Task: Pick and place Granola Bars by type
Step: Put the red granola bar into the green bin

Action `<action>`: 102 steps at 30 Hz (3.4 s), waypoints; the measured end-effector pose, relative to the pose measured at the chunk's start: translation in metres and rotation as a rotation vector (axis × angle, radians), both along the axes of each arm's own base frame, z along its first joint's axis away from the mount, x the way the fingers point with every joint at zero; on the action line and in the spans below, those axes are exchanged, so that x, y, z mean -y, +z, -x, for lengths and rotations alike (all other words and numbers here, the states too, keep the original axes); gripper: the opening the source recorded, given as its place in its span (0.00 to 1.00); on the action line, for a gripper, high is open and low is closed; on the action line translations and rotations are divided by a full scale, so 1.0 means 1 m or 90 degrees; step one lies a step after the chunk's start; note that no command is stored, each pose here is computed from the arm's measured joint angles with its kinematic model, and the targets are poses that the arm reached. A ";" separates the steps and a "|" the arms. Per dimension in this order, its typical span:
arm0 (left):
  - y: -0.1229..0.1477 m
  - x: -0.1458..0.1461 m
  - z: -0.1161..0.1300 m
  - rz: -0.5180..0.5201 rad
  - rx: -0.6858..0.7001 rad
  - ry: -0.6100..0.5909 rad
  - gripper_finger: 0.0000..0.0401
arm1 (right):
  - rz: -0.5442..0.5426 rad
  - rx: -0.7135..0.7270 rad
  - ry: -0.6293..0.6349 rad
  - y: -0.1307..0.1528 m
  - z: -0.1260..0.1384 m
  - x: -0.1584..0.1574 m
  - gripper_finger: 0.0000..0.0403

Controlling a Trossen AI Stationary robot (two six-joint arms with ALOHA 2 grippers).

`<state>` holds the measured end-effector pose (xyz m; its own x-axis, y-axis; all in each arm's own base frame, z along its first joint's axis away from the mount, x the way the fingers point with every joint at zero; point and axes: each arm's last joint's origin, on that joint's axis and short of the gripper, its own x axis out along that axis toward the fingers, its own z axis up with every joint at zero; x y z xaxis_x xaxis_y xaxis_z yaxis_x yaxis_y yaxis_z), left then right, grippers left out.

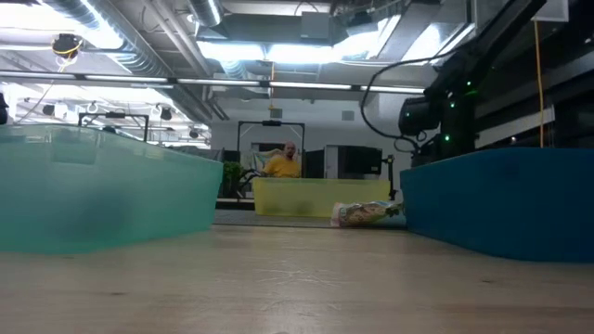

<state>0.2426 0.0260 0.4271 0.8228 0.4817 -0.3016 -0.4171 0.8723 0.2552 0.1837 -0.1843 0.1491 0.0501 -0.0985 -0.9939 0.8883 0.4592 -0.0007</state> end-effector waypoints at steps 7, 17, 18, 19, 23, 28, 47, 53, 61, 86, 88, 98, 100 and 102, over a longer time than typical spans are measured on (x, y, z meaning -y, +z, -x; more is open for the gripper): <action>0.000 0.000 0.000 0.000 0.000 0.000 0.42 | -0.005 -0.010 0.003 -0.008 -0.002 0.002 0.60; 0.000 0.000 0.000 0.000 0.000 0.000 0.42 | 0.001 -0.013 0.018 -0.008 -0.002 0.003 0.25; 0.000 0.000 0.000 0.000 0.000 0.000 0.42 | 0.001 -0.013 0.019 -0.008 -0.002 0.003 0.22; 0.000 0.000 0.000 0.000 0.000 0.000 0.42 | 0.001 -0.013 0.022 -0.008 -0.002 0.003 0.19; 0.000 0.000 0.000 0.000 0.000 0.000 0.42 | 0.014 -0.001 0.036 0.000 -0.001 0.001 0.11; 0.000 0.000 0.000 0.000 0.000 0.000 0.42 | 0.060 0.042 0.045 0.029 0.001 -0.001 0.12; 0.000 0.000 0.000 -0.001 0.000 0.002 0.42 | 0.445 0.364 0.365 0.202 0.022 -0.057 0.15; 0.004 0.000 -0.001 -0.003 0.024 0.002 0.42 | 0.507 0.435 0.496 0.220 0.023 -0.078 0.15; 0.004 -0.001 -0.022 -0.061 0.051 -0.014 0.42 | 0.548 0.497 0.617 0.228 0.008 -0.094 0.15; -0.002 -0.031 -0.075 -0.069 0.204 -0.109 0.72 | 0.676 0.626 0.749 0.234 -0.055 -0.123 0.15; -0.001 -0.031 -0.076 -0.066 0.210 -0.116 0.72 | 0.681 0.631 0.750 0.233 -0.059 -0.123 0.15; 0.000 -0.028 -0.076 -0.038 0.229 -0.170 0.72 | 0.702 0.650 0.747 0.232 -0.070 -0.122 0.15; 0.000 -0.028 -0.076 -0.037 0.229 -0.176 0.71 | 0.703 0.654 0.749 0.232 -0.071 -0.123 0.15; 0.000 -0.028 -0.076 -0.036 0.229 -0.174 0.70 | 0.703 0.659 0.752 0.232 -0.072 -0.124 0.15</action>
<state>0.3189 0.0538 0.4270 0.9698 0.2393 0.0475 -0.2439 0.9516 0.1869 0.2560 -0.0600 0.3807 0.9965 -0.0501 -0.0665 0.0171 0.9050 -0.4251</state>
